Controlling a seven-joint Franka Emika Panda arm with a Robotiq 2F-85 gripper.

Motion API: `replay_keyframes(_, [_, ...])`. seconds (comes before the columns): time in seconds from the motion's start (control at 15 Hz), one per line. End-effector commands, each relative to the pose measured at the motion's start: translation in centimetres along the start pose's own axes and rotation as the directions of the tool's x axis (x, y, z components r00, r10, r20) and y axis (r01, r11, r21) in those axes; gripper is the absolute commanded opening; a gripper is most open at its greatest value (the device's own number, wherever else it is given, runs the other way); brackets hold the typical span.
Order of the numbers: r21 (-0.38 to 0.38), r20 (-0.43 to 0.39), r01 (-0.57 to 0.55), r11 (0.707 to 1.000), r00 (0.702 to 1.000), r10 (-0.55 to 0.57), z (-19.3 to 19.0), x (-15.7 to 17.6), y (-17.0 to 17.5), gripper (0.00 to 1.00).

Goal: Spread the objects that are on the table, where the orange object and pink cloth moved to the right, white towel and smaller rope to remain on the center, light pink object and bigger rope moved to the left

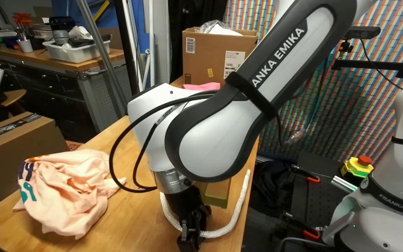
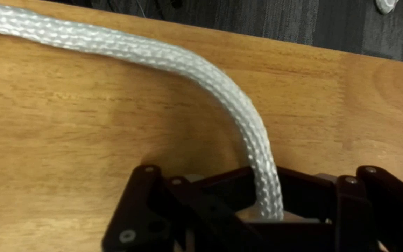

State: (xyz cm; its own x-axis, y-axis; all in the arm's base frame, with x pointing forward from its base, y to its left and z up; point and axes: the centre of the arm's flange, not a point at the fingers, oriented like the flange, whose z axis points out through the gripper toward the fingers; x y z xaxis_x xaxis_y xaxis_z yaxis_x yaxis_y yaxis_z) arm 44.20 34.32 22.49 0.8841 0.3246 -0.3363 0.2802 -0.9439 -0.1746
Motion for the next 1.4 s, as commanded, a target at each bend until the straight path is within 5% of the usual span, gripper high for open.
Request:
replay_keyframes(0.0, [0.038, -0.002, -0.032, 0.999, 0.999, 0.032, -1.0, -0.1, -1.4, 0.01])
replay_keyframes(0.4, [0.020, -0.039, -0.042, 0.999, 0.998, 0.043, -2.7, -0.6, -3.4, 0.01])
replay_keyframes(0.47, [0.011, -0.039, -0.041, 0.999, 0.998, 0.042, -3.0, -0.7, -3.7, 0.26])
replay_keyframes(0.6, [-0.001, -0.042, -0.046, 0.999, 0.998, 0.045, -3.1, -0.8, -4.0, 0.30])
replay_keyframes(1.2, [-0.080, -0.056, -0.085, 0.993, 0.995, 0.081, -4.8, -0.8, -4.2, 0.98])
replay_keyframes(1.33, [-0.117, -0.076, -0.106, 0.987, 0.992, 0.097, -6.4, -0.7, -3.8, 1.00])
